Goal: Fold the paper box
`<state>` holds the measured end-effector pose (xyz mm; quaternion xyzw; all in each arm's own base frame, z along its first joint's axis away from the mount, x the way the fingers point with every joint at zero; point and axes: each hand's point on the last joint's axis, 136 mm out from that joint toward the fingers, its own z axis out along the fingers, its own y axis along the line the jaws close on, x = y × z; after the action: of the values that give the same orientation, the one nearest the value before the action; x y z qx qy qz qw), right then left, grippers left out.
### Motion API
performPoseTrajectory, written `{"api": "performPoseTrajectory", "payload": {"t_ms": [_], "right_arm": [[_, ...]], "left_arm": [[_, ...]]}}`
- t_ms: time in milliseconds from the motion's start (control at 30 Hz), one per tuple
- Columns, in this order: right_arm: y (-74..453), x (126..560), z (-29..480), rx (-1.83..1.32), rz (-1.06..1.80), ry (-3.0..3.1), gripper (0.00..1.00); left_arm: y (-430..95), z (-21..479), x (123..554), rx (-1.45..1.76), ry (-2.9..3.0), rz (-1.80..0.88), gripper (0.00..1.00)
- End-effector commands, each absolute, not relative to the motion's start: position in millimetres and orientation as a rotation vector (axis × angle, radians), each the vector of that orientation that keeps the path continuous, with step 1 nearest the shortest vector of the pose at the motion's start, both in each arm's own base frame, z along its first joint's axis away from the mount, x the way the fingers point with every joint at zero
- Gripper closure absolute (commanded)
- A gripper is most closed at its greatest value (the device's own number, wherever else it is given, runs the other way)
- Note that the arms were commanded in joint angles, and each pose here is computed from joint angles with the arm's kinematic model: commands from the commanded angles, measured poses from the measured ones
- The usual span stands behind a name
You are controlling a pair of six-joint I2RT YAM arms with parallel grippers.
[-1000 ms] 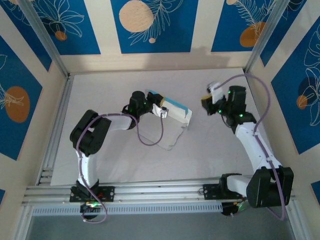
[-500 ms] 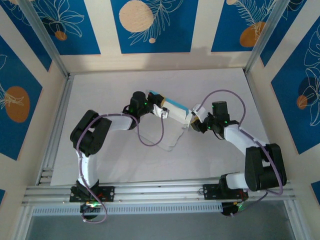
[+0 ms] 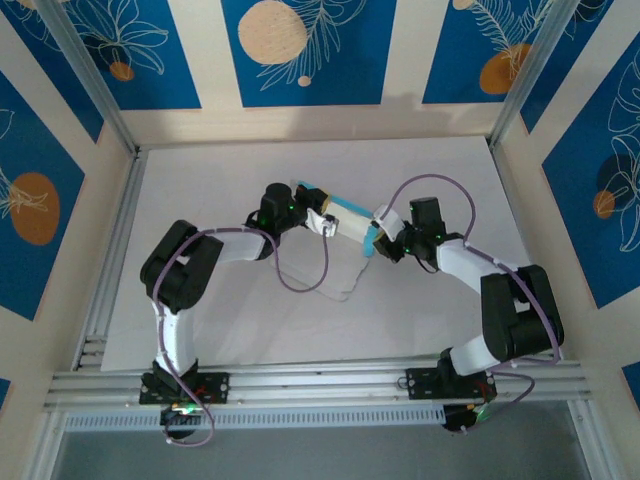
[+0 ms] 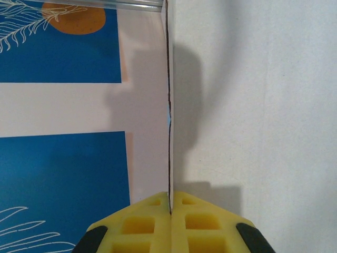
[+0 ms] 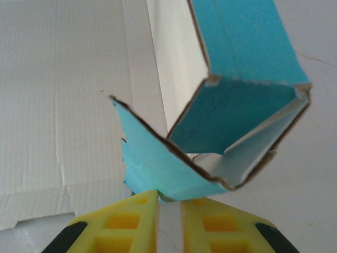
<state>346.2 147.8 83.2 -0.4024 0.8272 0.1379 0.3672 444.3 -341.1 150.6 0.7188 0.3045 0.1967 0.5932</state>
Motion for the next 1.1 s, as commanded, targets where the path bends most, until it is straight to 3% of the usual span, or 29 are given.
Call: {"api": "performPoseTrajectory", "payload": {"t_ms": [0,500,633,733,833,1067], "right_arm": [[157,360,100,-1.033,0.348,2.067,0.81],[174,368,98,-1.024,0.348,2.086,0.65],[171,370,97,-0.984,0.337,2.105,0.54],[165,378,98,-0.924,0.295,2.122,0.51],[160,384,99,-0.869,0.268,2.138,0.37],[147,402,90,-0.779,0.174,2.195,0.41]], "left_arm": [[-353,154,426,1.687,0.664,0.396,1.00],[-359,151,421,1.698,0.662,0.379,1.00],[-360,148,420,1.702,0.663,0.375,1.00],[-360,149,420,1.701,0.661,0.374,1.00],[-361,149,419,1.700,0.660,0.372,1.00],[-362,152,418,1.694,0.655,0.374,1.00]]}}
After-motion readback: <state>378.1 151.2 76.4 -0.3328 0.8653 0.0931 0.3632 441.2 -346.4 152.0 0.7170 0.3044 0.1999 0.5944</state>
